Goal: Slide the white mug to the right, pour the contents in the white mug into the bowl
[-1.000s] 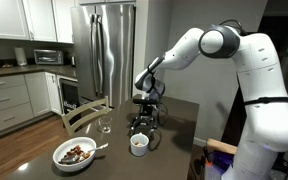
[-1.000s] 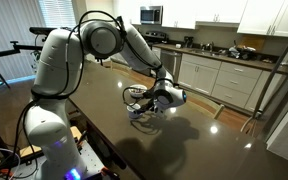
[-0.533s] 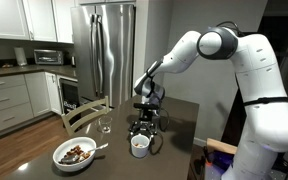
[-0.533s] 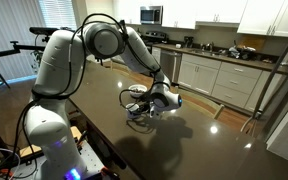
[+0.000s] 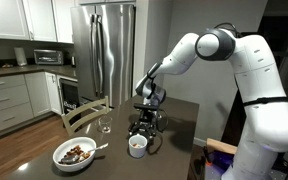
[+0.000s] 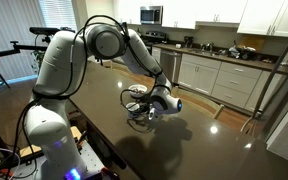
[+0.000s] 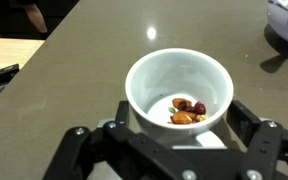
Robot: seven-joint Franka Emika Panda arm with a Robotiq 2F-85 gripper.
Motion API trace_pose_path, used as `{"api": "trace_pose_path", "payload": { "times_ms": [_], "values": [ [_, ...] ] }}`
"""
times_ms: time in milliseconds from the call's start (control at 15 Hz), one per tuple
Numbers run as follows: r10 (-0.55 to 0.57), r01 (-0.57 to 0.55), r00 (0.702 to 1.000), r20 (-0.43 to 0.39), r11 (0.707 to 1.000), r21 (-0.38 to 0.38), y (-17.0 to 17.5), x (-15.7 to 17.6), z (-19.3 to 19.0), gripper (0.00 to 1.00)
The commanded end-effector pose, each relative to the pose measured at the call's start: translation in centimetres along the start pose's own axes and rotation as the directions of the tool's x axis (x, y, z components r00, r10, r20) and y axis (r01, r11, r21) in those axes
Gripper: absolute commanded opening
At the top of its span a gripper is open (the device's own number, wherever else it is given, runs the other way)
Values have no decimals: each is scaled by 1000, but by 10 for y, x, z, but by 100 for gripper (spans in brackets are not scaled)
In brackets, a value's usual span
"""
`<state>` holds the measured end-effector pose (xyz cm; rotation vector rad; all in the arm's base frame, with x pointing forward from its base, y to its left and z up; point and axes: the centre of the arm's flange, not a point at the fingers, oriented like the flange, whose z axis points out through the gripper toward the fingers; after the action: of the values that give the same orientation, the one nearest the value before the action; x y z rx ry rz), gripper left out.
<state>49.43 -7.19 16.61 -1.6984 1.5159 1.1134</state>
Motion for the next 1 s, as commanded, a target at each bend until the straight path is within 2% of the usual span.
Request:
{"api": "trace_pose_path", "payload": {
  "times_ms": [0,133,400,600,933],
  "values": [
    [4,-4,1000,1,1000,0,1,2,0,100],
    [8,-8,1000,3,1000,0,2,4,0,100],
    [22,-24,998,62,999,34,-2,12,1,100],
    [39,-44,996,75,997,62,-2,19,2,100],
    [60,-65,995,76,996,68,-1,33,-5,100]
  ]
}}
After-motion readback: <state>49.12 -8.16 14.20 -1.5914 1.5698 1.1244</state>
